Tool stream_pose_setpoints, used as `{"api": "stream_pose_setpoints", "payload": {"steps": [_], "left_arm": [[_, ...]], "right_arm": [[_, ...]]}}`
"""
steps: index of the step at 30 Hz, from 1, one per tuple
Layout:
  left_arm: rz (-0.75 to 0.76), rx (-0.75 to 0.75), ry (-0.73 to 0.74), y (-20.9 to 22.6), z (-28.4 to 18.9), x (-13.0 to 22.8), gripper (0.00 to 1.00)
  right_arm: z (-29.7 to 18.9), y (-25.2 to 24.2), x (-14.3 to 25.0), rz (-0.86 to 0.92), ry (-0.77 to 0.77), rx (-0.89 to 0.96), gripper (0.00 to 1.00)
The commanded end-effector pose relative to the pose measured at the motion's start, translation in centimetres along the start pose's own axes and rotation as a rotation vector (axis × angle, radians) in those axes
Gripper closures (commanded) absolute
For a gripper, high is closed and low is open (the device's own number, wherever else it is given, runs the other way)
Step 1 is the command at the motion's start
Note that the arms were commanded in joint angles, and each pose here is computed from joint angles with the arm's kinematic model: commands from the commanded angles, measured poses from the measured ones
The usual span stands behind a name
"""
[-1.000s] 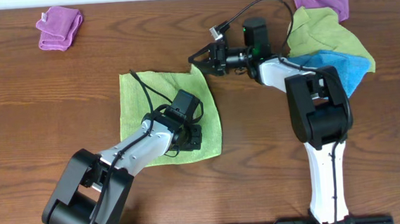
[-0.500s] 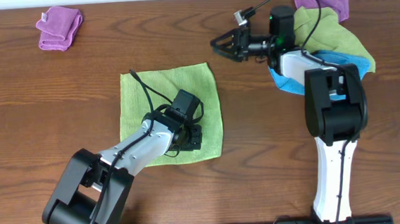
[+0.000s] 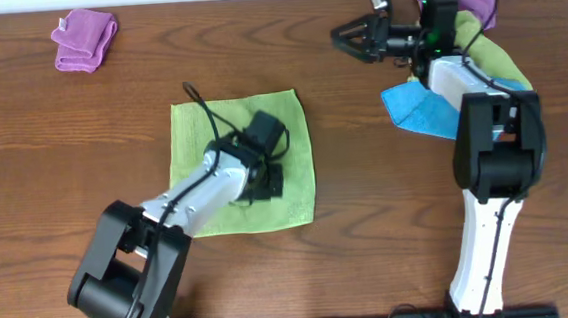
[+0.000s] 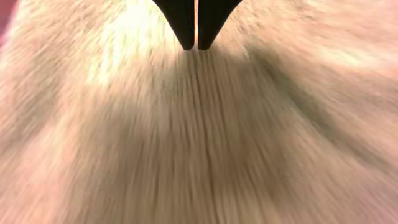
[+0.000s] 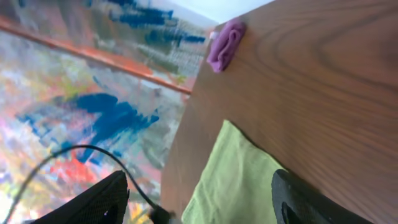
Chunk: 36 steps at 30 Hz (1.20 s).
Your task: Fold the cloth
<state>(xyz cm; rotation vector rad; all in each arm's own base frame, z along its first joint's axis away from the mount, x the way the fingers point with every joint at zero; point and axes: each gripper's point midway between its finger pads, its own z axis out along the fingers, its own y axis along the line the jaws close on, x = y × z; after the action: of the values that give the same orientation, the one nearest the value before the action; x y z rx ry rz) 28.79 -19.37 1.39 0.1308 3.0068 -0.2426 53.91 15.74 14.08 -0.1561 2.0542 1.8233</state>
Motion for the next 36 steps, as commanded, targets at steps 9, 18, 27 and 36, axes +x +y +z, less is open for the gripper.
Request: {"api": "stream_pose_setpoints", "payload": {"steps": [9, 18, 27, 36], "left_arm": [[0.049, -0.010, -0.241, -1.7, -9.2, -10.0, 0.94], [-0.071, -0.173, -0.313, 4.3, -15.0, -13.1, 0.94], [-0.127, -0.180, -0.240, 9.8, -16.1, -11.9, 0.94], [-0.062, -0.080, -0.284, 11.9, -22.2, -7.4, 0.94]], "right_arm": [[-3.0, -2.5, -5.6, -0.210, -0.191, 0.248, 0.21], [-5.5, -0.4, -9.4, -0.228, -0.192, 0.579, 0.26], [-6.3, 2.9, -3.1, -0.169, 0.081, 1.018, 0.38], [-5.0, 16.1, 3.4, -0.354, 0.199, 1.127, 0.32]]}}
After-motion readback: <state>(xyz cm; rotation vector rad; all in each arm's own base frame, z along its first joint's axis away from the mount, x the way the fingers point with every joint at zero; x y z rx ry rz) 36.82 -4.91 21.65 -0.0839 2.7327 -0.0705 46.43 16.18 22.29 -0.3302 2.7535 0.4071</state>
